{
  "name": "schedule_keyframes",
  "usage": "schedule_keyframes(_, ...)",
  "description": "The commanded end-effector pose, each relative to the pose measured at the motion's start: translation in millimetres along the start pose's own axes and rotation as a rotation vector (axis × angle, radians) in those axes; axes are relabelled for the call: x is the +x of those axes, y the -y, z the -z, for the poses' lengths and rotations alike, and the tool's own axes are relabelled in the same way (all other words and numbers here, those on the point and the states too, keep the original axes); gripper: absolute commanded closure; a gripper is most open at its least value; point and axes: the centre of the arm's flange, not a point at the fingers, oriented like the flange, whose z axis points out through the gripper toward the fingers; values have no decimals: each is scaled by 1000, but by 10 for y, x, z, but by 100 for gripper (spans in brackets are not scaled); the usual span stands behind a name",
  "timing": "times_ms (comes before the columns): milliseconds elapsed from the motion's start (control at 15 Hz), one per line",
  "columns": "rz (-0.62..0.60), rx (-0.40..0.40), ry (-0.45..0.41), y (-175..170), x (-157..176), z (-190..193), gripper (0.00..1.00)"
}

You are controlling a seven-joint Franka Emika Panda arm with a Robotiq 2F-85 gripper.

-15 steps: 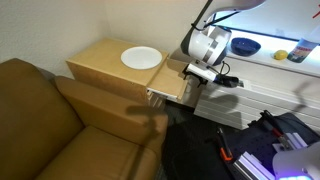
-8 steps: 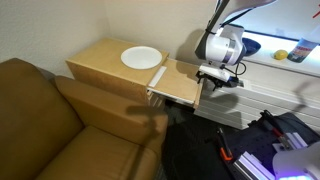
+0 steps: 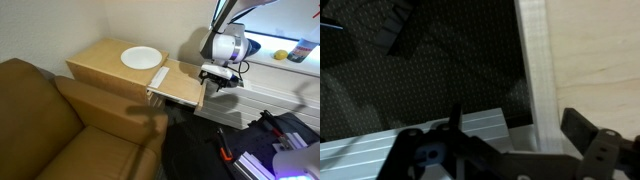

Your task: Pull the pull out table out

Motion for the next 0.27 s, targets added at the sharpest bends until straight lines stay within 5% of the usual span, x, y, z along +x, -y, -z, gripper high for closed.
schedule_keyframes(0,11,-108,108,-152,-165,-590,0)
schedule_keyframes(67,4,-72,138,-167,-149,-548,0)
schedule_keyframes(133,0,0,11,1,15,0,0)
schedule_keyframes(200,-7,5,21,-9,24,-3,0)
